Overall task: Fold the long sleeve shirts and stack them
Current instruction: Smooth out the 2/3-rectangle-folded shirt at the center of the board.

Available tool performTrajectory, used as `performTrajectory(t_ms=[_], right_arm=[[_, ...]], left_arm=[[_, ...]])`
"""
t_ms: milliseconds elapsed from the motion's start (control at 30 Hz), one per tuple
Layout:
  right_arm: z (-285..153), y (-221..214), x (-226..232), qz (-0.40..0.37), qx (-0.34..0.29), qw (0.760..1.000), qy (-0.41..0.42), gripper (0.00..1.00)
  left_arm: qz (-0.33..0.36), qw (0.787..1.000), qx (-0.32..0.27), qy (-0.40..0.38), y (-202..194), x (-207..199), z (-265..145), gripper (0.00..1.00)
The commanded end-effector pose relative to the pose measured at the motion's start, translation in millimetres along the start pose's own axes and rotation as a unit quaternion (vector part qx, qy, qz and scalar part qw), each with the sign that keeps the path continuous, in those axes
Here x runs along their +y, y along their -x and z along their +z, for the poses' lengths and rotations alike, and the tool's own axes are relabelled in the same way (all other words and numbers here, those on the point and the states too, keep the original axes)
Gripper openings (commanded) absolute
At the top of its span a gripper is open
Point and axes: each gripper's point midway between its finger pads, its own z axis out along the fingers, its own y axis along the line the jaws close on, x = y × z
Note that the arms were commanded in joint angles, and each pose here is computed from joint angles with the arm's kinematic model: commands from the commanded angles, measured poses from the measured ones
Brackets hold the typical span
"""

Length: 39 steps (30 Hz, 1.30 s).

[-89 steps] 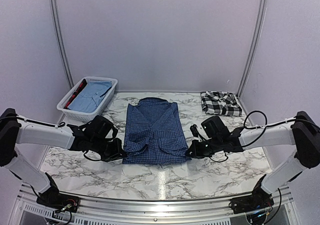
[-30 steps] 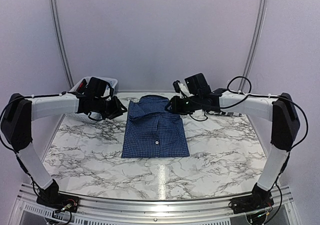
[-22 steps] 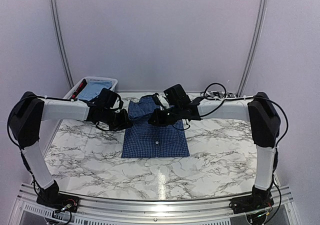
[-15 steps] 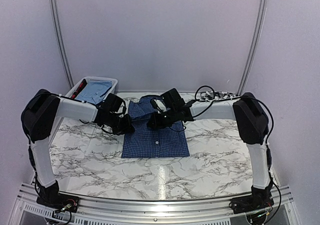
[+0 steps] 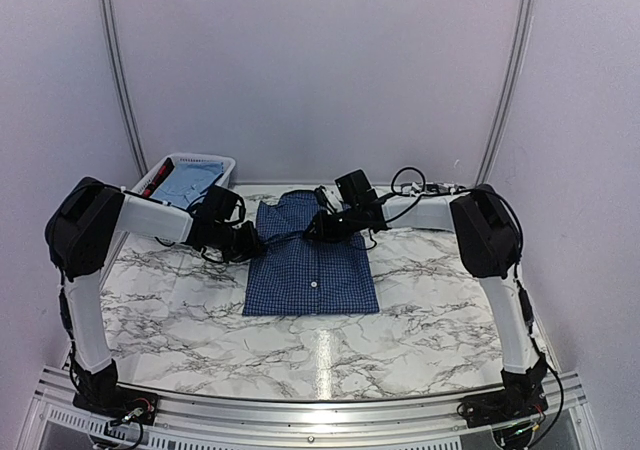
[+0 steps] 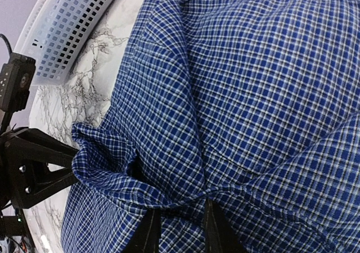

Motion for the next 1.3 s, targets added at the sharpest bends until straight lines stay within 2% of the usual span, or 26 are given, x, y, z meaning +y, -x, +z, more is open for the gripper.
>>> performTrajectory(t_ms=[0, 333, 600, 767, 933, 1100, 1267], right_arm=[[3, 10, 8, -0.010, -0.005, 1.000, 0.020, 0.25], [-18, 26, 10, -0.025, -0.017, 0.999, 0.010, 0.30], [-54, 24, -19, -0.016, -0.033, 0.999, -0.013, 0.33], [-72, 15, -53, 0.003, -0.035, 0.999, -0.030, 0.34], [-67, 10, -80, 0.015, -0.023, 0.999, -0.037, 0.34], [-62, 7, -94, 0.020, -0.013, 0.998, -0.057, 0.34], [-79, 19, -92, 0.015, -0.028, 0.996, -0.078, 0.34]], left_arm=[[0.009, 1.000, -0.023, -0.019, 14, -10, 5, 0.22], [-0.041, 0.999, -0.032, 0.005, 42, 20, 23, 0.22], [-0.048, 0.998, -0.027, 0.002, 47, 27, 26, 0.22], [-0.045, 0.999, -0.023, 0.003, 44, 28, 25, 0.23], [-0.032, 0.999, -0.028, -0.001, 48, 21, 18, 0.26], [-0.011, 0.998, -0.048, 0.024, 60, 21, 3, 0.27], [0.009, 0.998, -0.056, 0.030, 64, 16, -13, 0.27]])
